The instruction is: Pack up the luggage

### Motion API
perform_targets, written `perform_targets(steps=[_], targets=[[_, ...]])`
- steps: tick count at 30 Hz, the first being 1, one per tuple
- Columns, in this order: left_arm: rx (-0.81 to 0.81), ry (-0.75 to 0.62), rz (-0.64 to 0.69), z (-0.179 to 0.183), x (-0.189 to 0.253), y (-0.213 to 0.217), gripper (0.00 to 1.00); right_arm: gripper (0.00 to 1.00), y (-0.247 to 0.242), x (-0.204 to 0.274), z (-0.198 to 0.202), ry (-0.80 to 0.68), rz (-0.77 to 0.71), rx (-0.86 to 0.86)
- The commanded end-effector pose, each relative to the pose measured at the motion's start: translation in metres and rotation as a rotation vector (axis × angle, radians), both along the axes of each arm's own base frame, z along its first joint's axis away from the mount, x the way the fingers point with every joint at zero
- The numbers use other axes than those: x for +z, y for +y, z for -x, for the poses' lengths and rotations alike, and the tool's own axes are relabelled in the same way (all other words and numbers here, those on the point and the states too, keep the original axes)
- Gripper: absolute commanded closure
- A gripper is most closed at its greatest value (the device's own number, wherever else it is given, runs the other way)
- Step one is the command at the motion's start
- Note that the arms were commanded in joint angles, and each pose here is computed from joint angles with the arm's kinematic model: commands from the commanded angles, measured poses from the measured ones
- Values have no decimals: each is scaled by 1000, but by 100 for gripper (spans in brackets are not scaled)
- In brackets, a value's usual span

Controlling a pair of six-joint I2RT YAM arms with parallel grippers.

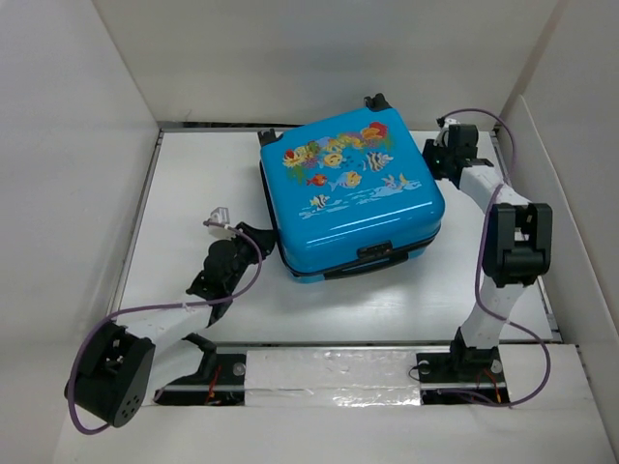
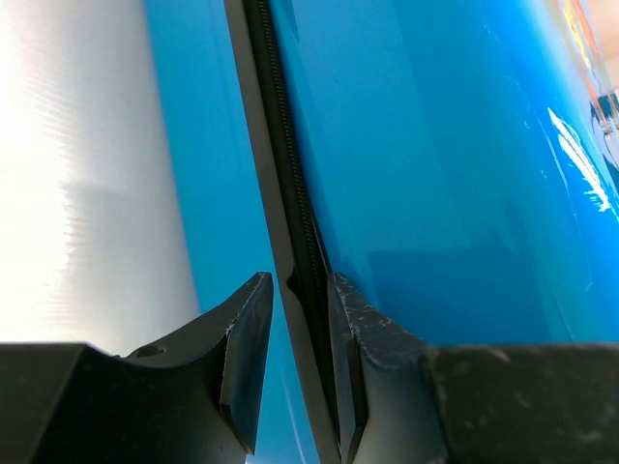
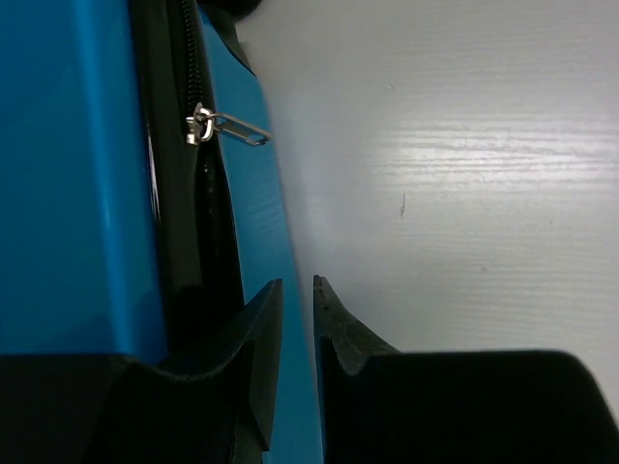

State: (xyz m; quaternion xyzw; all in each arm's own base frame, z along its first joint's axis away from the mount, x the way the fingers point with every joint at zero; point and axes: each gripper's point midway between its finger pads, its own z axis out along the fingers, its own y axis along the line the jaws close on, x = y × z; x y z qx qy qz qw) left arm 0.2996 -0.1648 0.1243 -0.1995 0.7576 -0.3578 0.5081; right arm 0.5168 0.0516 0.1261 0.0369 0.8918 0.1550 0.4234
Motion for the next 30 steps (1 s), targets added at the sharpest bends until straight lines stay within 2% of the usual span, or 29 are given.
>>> perform_targets(steps=[1, 7, 10, 14, 16, 24, 26, 30], targets=[[17, -2, -16, 3, -10, 4, 74, 74, 47, 23, -2, -38, -44, 183], [-65, 14, -16, 2, -13, -12, 77, 73, 111, 0, -7, -7, -16, 336], [-151, 24, 9, 14, -17, -29, 77, 73, 148, -11, -10, -7, -21, 405], [-224, 29, 22, 34, -20, -59, 77, 73, 180, -4, -21, -17, -49, 471], [-266, 24, 29, 49, -19, -79, 77, 73, 196, 16, -28, -61, -63, 493], [-350, 0, 56, 78, -6, -128, 77, 73, 190, 49, -40, -116, -80, 496], [-368, -12, 57, 84, -1, -140, 77, 70, 184, 49, -41, -106, -92, 497], [-275, -40, 32, 76, 12, -127, 73, 66, 164, 40, -45, -75, -69, 489]])
